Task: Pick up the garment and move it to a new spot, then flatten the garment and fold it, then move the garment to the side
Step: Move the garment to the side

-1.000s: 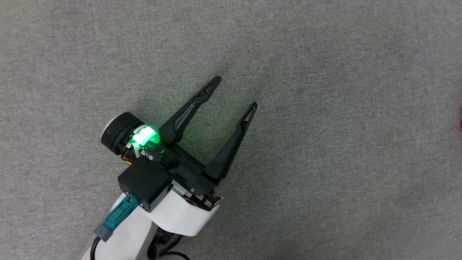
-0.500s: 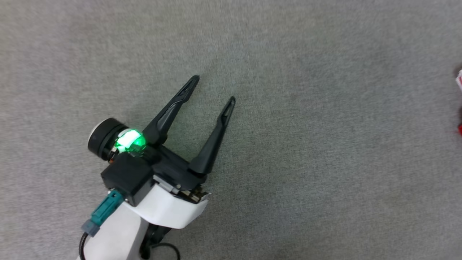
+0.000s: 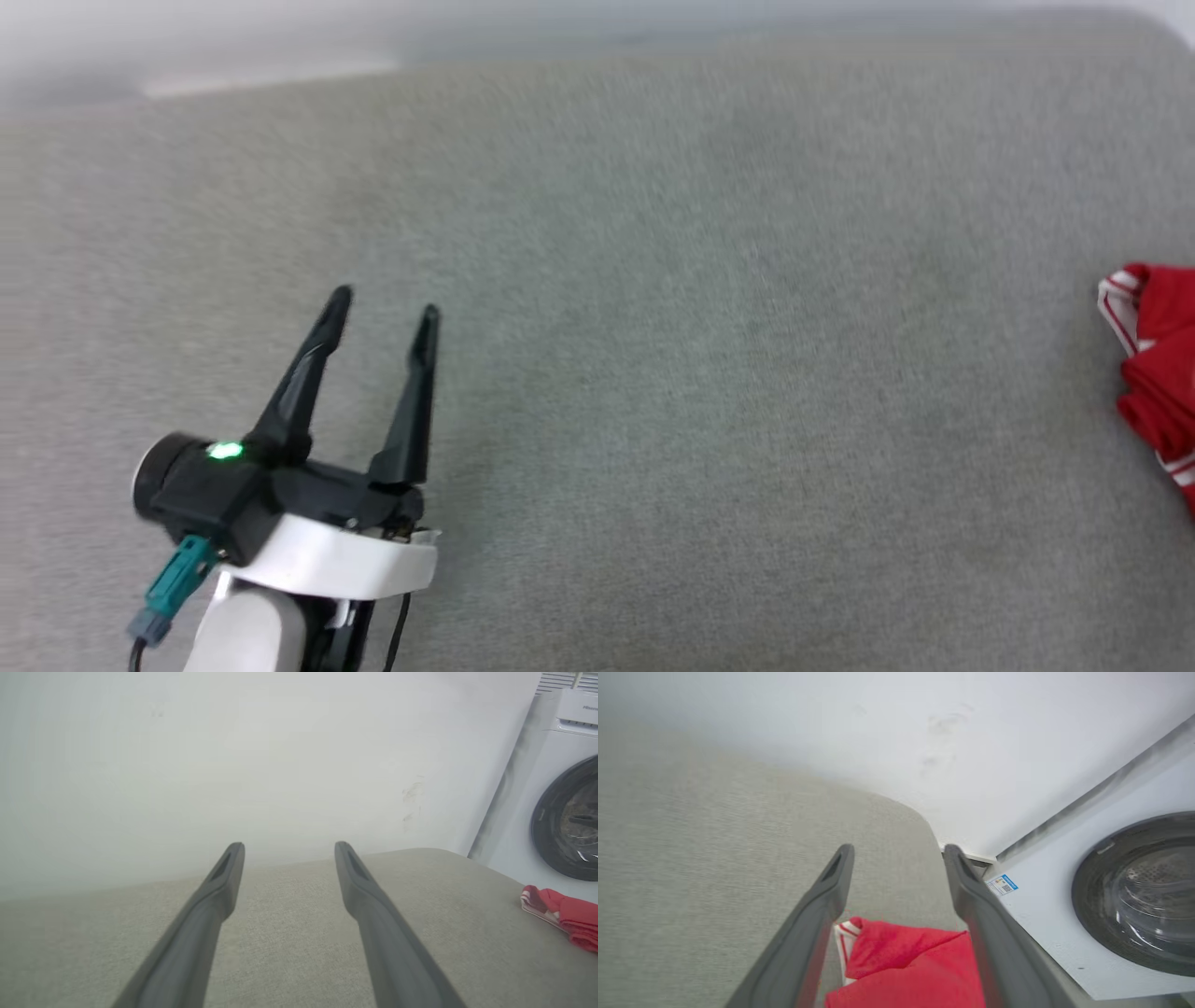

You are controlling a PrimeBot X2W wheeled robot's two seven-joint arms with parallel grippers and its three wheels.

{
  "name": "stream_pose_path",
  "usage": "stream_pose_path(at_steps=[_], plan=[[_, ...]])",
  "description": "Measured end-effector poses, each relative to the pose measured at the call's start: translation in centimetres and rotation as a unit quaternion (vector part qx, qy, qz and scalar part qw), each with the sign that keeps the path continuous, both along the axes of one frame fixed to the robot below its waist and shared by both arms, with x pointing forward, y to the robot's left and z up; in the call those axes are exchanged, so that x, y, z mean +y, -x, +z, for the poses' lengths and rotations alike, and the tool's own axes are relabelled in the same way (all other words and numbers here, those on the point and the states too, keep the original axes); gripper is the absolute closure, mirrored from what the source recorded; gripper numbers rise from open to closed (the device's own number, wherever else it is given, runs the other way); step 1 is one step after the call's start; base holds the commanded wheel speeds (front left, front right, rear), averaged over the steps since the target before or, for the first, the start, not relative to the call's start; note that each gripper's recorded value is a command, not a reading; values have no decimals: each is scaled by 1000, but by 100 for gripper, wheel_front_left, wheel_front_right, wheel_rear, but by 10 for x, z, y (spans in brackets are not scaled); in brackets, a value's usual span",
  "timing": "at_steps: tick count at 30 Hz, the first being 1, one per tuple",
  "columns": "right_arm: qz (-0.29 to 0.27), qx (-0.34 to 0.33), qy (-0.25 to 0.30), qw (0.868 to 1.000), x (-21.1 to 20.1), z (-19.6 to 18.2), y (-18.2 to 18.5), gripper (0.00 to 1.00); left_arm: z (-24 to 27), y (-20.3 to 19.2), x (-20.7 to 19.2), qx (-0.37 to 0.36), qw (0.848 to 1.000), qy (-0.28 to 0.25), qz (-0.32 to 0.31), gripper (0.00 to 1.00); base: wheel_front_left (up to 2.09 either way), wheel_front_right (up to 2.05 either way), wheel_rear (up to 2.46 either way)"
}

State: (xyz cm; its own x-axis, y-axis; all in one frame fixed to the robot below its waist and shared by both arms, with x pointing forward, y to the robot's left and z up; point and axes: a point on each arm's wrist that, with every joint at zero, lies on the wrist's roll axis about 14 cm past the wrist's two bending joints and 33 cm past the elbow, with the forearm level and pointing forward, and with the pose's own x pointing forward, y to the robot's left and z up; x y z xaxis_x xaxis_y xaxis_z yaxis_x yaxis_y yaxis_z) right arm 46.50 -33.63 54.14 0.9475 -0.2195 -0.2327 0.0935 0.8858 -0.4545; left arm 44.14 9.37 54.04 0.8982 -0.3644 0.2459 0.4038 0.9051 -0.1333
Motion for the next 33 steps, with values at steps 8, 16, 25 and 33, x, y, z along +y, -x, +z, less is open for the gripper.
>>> stream_pose_path(at_steps=[8, 16, 25, 33], plan=[[100, -167, -137, 971, 89, 50, 17, 0, 21, 32, 51, -17, 996, -12, 89, 0, 0, 0, 0], [146, -222, -245, 932, 146, 47, 41, 0, 28, 60, 74, -22, 991, -16, 132, 0, 0, 0, 0], [157, -205, -303, 918, 173, 11, 57, 0, 20, 73, 84, -6, 989, -7, 151, 0, 0, 0, 0], [159, -197, -307, 918, 183, -2, 62, 0, 7, 76, 82, 13, 988, -8, 151, 0, 0, 0, 0]])
